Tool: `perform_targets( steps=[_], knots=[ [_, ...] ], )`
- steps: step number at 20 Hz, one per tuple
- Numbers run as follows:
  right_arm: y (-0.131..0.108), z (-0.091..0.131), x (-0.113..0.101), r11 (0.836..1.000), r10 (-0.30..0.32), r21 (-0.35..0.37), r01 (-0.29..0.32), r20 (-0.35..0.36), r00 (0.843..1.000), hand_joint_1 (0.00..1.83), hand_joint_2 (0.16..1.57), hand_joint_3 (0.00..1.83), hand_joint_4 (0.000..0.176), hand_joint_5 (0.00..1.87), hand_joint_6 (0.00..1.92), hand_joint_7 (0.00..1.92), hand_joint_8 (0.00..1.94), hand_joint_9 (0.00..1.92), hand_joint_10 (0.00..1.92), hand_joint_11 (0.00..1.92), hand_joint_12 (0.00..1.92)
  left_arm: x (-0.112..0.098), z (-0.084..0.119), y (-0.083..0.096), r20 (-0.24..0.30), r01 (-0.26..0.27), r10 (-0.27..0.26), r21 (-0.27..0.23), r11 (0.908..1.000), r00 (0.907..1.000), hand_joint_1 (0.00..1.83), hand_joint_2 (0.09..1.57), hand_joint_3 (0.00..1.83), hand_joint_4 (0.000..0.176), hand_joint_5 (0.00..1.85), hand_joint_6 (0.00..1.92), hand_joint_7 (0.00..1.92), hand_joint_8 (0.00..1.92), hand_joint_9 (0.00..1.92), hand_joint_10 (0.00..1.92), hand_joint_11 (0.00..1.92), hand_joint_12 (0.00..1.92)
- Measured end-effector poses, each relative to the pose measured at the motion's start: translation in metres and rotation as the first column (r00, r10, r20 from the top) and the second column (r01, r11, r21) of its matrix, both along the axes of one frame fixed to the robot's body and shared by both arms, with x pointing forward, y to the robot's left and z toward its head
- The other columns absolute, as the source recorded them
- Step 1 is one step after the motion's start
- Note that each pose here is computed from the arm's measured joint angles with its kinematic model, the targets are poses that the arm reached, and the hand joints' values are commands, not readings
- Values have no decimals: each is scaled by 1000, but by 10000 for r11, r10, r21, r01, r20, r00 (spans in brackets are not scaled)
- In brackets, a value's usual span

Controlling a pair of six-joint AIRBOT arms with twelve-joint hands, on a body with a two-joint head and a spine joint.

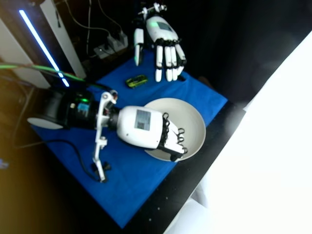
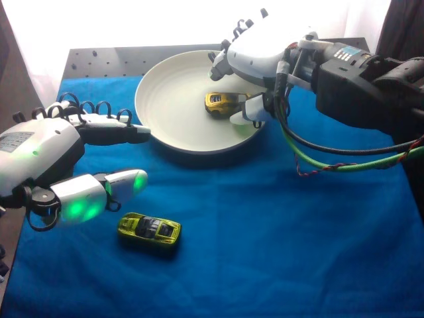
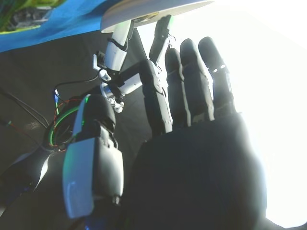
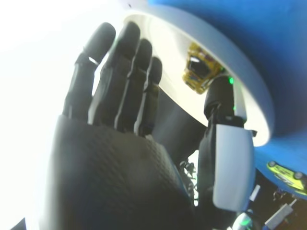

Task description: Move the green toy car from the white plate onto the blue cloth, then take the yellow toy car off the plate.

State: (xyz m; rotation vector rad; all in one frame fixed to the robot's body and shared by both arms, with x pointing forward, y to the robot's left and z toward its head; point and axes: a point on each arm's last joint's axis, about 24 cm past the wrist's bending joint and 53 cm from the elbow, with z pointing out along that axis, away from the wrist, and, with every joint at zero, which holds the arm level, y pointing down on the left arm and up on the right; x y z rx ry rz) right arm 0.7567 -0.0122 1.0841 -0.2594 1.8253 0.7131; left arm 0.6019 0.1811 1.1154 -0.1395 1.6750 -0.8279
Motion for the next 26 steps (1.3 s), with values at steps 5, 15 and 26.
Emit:
perform_targets(
  steps=[5, 15, 26],
  knots=[
    [0, -2, -1, 10000, 9, -31, -9, -29, 10000, 932, 1108, 3, 0, 734, 6, 804, 3, 808, 88, 312, 1343, 0, 0, 1, -13, -27, 27, -13, 10000, 10000, 416, 1256, 1, 103, 609, 8, 479, 7, 437, 14, 0, 1229],
    [2, -6, -2, 10000, 41, -79, -42, -123, 9999, 1122, 1196, 2, 0, 817, 1215, 917, 18, 889, 52, 319, 1414, 0, 1, 1, 4, -40, 40, -101, 9999, 10000, 464, 1268, 2, 103, 677, 28, 528, 14, 465, 27, 0, 1316],
    [-1, 6, -8, 9997, 98, 210, -99, 56, 9999, 1190, 1192, 0, 0, 887, 1203, 782, 1241, 768, 822, 448, 1623, 0, -1, 2, -78, -143, 141, -219, 9997, 9999, 703, 1385, 1, 176, 487, 1691, 560, 7, 465, 52, 0, 1187]
  ],
)
